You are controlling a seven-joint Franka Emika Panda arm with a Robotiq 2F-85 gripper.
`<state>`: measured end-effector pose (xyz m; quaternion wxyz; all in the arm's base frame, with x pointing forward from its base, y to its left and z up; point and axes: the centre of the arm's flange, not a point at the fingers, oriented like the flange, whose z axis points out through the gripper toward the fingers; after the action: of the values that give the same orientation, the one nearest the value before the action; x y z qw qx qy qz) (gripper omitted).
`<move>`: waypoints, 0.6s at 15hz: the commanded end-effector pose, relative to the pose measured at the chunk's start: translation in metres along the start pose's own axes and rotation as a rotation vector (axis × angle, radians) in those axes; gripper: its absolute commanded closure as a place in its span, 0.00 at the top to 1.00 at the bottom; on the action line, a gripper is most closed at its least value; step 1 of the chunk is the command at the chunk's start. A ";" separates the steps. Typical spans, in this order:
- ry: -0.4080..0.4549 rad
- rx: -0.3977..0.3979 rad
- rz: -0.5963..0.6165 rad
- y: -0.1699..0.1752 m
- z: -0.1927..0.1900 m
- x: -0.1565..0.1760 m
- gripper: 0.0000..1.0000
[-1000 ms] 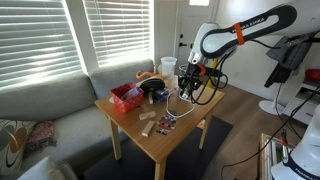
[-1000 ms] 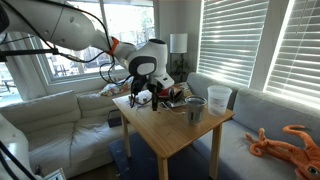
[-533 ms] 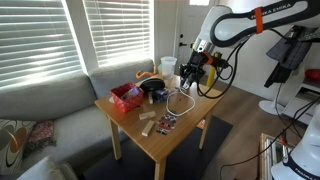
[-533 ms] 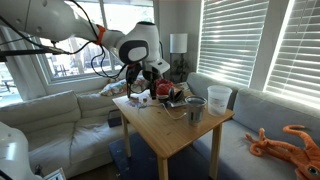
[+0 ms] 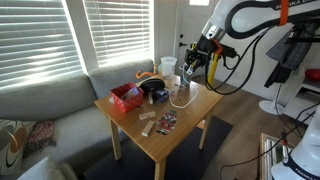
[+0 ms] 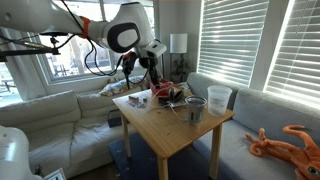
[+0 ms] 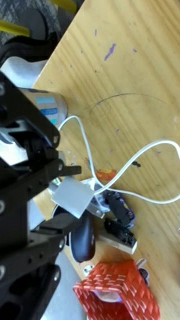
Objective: Put the charger into the metal cup
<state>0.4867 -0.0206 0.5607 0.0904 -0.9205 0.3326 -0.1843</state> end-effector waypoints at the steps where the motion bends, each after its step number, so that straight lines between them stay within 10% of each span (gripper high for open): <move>1: 0.165 0.057 -0.049 0.009 -0.035 -0.019 0.18; 2: 0.195 0.070 -0.050 0.010 -0.042 -0.021 0.18; 3: 0.124 0.056 -0.035 -0.002 -0.028 -0.004 0.43; 8: 0.164 0.073 -0.044 0.003 -0.040 -0.013 0.43; 9: 0.164 0.073 -0.044 0.004 -0.040 -0.013 0.18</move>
<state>0.4592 -0.0164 0.5922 0.0922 -0.9055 0.3116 -0.2728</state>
